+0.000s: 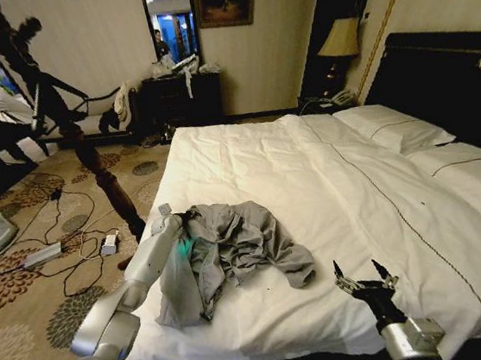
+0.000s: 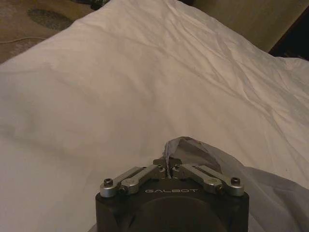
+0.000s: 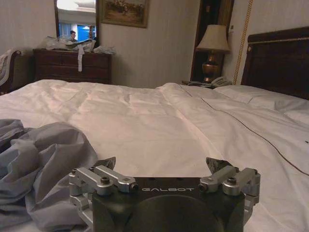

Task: Pick up the clothes from the bed and hang them on the clothes hanger.

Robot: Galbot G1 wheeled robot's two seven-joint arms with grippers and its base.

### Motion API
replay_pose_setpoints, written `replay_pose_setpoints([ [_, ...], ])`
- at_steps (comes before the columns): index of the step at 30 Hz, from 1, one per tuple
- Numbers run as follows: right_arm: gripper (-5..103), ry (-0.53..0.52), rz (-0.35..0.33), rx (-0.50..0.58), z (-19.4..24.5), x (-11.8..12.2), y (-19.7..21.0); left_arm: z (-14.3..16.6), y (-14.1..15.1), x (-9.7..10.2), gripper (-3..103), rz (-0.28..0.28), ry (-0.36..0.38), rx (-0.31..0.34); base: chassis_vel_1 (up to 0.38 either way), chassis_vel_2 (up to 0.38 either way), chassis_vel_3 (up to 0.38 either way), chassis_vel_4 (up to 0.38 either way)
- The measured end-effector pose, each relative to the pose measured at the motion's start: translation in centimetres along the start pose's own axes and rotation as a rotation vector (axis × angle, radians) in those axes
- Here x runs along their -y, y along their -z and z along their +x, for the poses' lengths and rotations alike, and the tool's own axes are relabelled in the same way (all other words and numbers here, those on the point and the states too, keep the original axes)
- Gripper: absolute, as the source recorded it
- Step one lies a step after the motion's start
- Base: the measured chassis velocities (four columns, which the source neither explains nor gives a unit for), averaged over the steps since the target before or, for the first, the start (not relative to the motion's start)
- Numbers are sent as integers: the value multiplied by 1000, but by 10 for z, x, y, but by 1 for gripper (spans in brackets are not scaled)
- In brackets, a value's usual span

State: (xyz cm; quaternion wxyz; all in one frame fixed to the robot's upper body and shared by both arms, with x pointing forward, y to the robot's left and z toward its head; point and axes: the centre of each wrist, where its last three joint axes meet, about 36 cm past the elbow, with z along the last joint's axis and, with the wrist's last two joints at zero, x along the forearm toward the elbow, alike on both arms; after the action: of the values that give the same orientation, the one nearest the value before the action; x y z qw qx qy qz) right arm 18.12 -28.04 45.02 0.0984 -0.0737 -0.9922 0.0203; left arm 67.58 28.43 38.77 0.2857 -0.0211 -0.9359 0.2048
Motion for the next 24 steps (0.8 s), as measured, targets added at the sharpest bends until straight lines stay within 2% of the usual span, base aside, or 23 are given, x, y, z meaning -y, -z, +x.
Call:
replay_pose_setpoints([
  [3,100,-4,-19,-5,-2,2,2,7,1,-4,0,-13,6,15,0,0,0,0],
  [6,100,5,-87,-28,-11,8,9,25,2,-12,0,-49,27,57,0,0,0,0],
  [7,100,5,-87,-28,-11,8,9,25,2,-12,0,-49,27,57,0,0,0,0],
  [11,100,22,-157,-34,-26,16,23,65,-3,-27,0,-111,35,130,0,0,0,0],
  [12,100,40,-182,-38,-32,18,29,87,-7,-33,0,-149,26,160,0,0,0,0],
  [13,100,40,-182,-38,-32,18,29,87,-7,-33,0,-149,26,160,0,0,0,0],
  [16,100,91,-258,-65,-41,18,40,124,-12,-38,0,-164,8,208,0,0,0,0],
  [18,100,173,-346,-108,-51,17,51,151,-21,-49,0,-150,21,245,0,0,0,0],
  [19,100,173,-346,-108,-51,17,51,151,-21,-49,0,-150,21,245,0,0,0,0],
  [21,100,271,-384,-139,-63,15,66,170,-33,-61,0,-140,42,264,0,0,0,0],
  [22,100,271,-384,-139,-63,15,66,170,-33,-61,0,-140,42,264,0,0,0,0],
  [24,100,372,-423,-173,-75,11,81,180,-50,-67,0,-132,58,268,0,0,0,0],
])
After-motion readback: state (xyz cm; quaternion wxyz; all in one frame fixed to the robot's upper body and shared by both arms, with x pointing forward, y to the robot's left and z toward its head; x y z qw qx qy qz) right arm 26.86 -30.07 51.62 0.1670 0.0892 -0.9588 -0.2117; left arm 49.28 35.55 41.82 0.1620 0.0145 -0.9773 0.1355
